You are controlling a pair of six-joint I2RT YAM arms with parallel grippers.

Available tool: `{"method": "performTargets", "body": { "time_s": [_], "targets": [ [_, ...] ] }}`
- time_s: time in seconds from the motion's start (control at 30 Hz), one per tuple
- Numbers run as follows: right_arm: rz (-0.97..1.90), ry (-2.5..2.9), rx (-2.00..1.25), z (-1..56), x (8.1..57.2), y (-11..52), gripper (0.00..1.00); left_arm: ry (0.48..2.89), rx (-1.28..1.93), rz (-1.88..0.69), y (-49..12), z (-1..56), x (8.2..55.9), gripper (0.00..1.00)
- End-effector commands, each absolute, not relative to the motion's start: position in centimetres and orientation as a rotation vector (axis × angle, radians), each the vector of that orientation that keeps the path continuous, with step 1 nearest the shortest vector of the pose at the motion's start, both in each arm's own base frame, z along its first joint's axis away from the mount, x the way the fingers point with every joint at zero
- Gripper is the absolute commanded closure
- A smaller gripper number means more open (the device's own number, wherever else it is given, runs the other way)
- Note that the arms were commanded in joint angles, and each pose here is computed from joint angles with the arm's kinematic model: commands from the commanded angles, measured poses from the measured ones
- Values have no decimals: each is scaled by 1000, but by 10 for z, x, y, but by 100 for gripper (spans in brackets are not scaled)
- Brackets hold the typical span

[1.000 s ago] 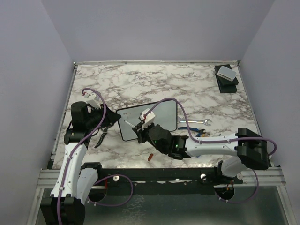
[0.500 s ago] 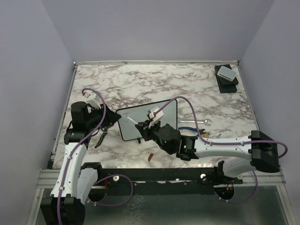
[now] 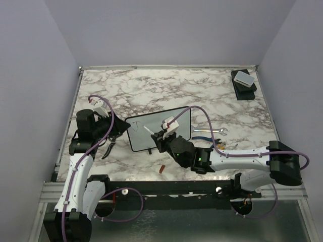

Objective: Write a sentence on the whiteboard

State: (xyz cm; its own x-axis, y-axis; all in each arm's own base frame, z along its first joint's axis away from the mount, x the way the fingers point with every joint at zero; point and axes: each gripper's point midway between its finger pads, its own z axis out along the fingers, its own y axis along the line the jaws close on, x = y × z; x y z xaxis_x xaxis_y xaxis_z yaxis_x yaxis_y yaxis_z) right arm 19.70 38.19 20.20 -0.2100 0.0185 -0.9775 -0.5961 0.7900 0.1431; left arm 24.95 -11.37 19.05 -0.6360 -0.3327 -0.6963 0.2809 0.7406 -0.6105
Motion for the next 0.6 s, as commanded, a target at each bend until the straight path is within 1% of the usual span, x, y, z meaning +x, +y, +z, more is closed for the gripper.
{"method": "performTargets", "body": {
  "time_s": [0.0, 0.57],
  "targets": [
    [569, 1697, -424, 203, 203, 379, 99, 2078, -31, -921, -118, 189, 245, 67],
    [557, 1685, -445, 203, 214, 392, 100, 2076, -28, -920, -118, 190, 245, 67]
  ]
}}
